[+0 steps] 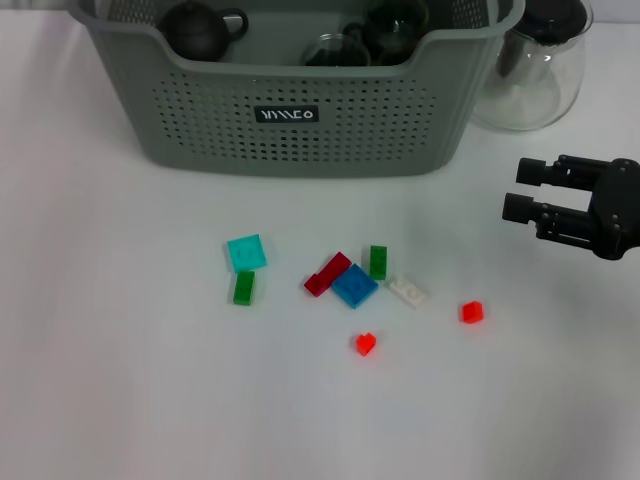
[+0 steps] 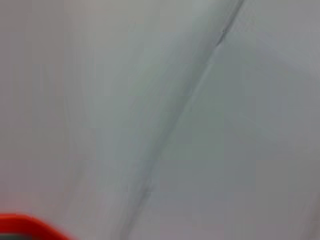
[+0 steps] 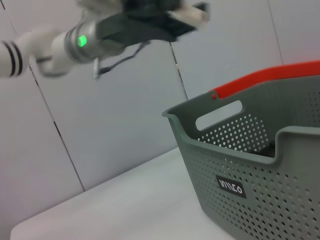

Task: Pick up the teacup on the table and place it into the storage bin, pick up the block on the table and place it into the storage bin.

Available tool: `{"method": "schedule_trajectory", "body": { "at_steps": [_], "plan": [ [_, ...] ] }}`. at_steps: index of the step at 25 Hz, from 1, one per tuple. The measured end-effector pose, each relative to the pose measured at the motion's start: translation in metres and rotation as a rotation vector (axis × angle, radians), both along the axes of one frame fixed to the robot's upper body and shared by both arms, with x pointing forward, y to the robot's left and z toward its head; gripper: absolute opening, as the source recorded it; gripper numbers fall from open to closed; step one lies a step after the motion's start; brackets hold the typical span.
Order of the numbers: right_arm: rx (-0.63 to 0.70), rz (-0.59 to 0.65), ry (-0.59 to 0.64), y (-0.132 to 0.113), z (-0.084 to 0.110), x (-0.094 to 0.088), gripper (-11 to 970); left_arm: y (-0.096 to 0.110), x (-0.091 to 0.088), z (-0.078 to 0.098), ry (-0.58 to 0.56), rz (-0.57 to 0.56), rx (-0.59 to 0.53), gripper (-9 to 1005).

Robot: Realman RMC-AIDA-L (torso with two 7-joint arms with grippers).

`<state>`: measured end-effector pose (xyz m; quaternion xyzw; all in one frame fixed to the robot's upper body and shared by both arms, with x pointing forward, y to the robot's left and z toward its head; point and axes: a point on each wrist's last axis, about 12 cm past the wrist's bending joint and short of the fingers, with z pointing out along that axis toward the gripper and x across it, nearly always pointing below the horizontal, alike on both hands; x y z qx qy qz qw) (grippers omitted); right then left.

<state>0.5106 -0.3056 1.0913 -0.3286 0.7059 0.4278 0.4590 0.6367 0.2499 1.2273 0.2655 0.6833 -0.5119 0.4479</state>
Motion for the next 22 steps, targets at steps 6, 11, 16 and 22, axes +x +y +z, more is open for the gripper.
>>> {"method": "schedule_trajectory", "body": {
  "at_steps": [6,11,16,22],
  "plan": [
    [0.005,0.002,-0.002,0.001,0.000,0.000,613,-0.042,0.043,0.010,0.018,0.160,0.399,424],
    [0.006,0.011,-0.007,0.003,0.002,0.002,613,-0.067,0.057,-0.007,0.036,0.253,0.653,427],
    [0.009,0.013,-0.010,0.004,0.001,0.002,613,-0.084,0.058,-0.025,0.048,0.289,0.806,445],
    [0.011,0.011,-0.013,0.004,0.002,0.002,613,-0.094,0.059,-0.039,0.078,0.339,0.846,466]
  ]
}}
